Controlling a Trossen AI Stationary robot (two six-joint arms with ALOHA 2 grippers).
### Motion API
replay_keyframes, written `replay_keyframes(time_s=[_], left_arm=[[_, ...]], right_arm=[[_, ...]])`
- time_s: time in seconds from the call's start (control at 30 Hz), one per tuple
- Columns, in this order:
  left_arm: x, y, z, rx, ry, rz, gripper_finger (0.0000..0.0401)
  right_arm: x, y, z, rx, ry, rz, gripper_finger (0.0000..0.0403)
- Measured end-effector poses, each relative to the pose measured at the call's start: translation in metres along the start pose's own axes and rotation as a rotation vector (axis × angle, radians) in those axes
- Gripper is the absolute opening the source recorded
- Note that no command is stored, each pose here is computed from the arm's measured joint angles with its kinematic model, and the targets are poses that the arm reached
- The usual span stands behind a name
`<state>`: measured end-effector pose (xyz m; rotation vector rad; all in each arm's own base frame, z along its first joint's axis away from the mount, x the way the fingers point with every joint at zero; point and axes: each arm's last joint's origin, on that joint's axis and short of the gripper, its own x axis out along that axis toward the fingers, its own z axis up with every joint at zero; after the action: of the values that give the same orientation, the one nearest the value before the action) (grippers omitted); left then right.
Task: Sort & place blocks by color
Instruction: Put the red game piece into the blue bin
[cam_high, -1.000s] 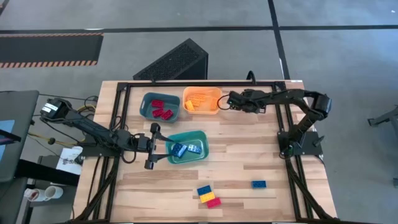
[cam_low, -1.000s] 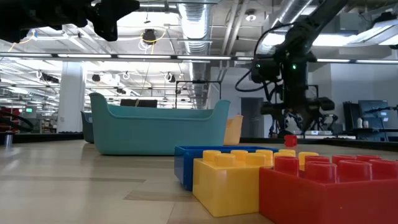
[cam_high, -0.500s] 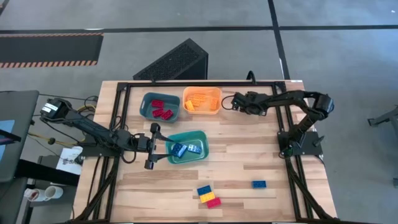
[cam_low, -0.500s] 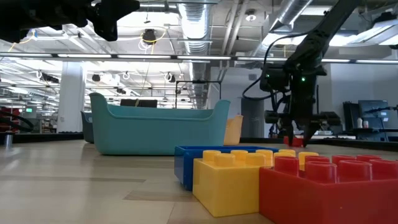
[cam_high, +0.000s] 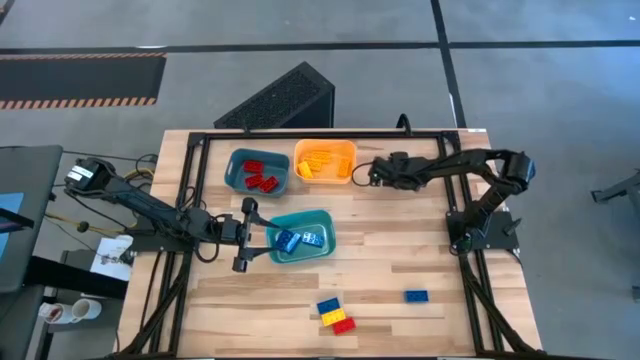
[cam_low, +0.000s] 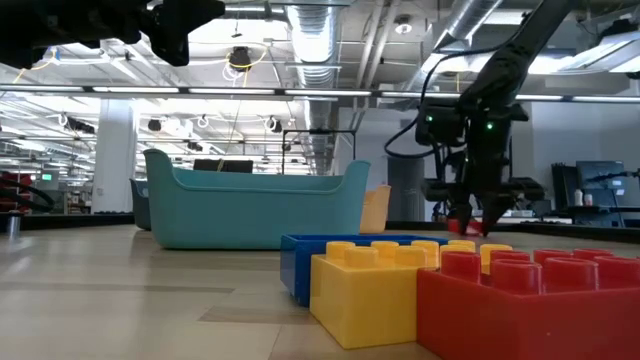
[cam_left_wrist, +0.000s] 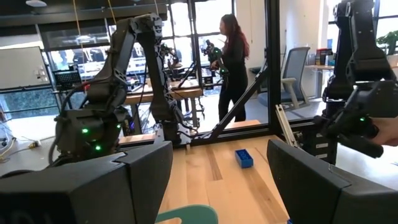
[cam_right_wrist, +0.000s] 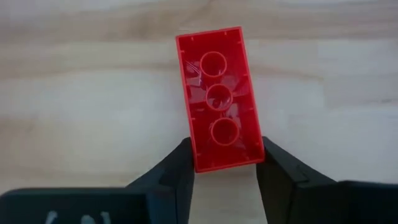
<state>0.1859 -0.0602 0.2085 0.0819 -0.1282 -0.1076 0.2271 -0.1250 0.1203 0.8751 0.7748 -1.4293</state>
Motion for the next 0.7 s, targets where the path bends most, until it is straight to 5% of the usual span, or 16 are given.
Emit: replay_keyframes(time_s=[0.3, 0.6, 0.7], left_arm=[[0.000, 0.000, 0.000, 0.008, 0.001, 0.002, 0.0251], [-0.004, 0.001, 0.011, -0.033, -0.068, -0.025, 0.0251], [-0.012, 0.004, 0.018, -0.012, -0.069, -0.025, 0.0251]], right_arm=[[-0.020, 0.012, -0.027, -0.090, 0.019, 0.083, 0.0128], [-0.077, 0.021, -0.045, -0.119, -0.056, 0.317, 0.0129], [-0.105, 0.029, -0.044, -0.055, -0.109, 0.474, 0.0127]])
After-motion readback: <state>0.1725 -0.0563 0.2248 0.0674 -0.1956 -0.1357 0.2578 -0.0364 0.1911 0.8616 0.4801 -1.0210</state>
